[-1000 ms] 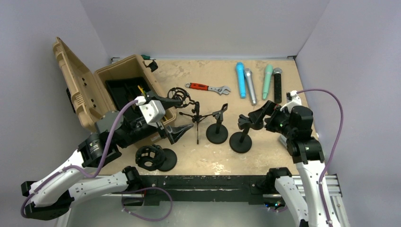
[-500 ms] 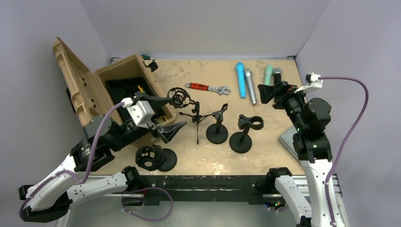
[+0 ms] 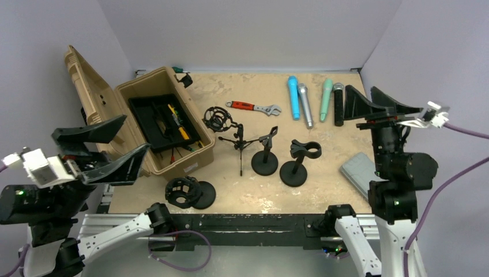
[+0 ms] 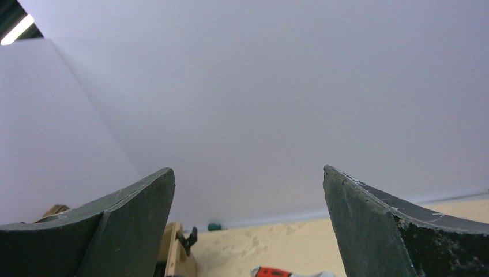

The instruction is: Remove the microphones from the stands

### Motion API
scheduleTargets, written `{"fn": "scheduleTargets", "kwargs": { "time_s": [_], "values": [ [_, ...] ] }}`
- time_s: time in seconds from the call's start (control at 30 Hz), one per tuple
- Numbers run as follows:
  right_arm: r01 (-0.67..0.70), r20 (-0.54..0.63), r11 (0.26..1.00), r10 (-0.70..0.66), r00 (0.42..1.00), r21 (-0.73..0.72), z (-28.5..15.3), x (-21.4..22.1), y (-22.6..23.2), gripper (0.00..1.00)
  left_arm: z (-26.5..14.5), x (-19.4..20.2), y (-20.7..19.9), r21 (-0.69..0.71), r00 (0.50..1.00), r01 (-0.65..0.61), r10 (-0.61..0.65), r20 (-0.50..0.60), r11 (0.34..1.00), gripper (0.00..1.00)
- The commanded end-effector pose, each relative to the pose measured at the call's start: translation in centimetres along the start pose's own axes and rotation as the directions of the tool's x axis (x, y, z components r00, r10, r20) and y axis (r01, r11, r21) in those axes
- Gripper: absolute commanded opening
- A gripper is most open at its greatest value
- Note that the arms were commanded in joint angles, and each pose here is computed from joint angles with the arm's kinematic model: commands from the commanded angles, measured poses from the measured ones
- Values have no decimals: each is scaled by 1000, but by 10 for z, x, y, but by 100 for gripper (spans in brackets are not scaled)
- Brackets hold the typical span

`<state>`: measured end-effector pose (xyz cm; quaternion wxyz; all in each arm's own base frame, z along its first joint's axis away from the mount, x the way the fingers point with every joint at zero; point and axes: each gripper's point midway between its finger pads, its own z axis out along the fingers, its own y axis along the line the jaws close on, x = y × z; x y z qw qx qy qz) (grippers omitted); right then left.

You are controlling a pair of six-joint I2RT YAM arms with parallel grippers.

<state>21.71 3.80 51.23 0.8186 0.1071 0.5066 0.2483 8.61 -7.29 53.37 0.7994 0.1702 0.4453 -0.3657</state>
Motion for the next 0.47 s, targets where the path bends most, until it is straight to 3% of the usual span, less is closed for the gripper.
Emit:
{"fn": "scheduleTargets", "kwargs": {
  "time_s": [0.0,0.3,0.33,0.43],
  "values": [
    [10,135,997,-19,991,72,-9,-41,-4,99,-8,0,6,-37,998,56,-56,-5,998,92],
    [19,83,995,-27,996,93,-19,-30,-8,99,-19,-16,16,-80,995,86,-82,55,993,93],
    [23,44,999,-25,999,38,-16,-18,-1,99,-18,-15,15,-79,995,87,-83,49,993,93],
    [-10,-49,999,12,999,50,-9,2,-4,99,-15,-11,13,-74,995,100,-98,38,992,93]
  ]
}}
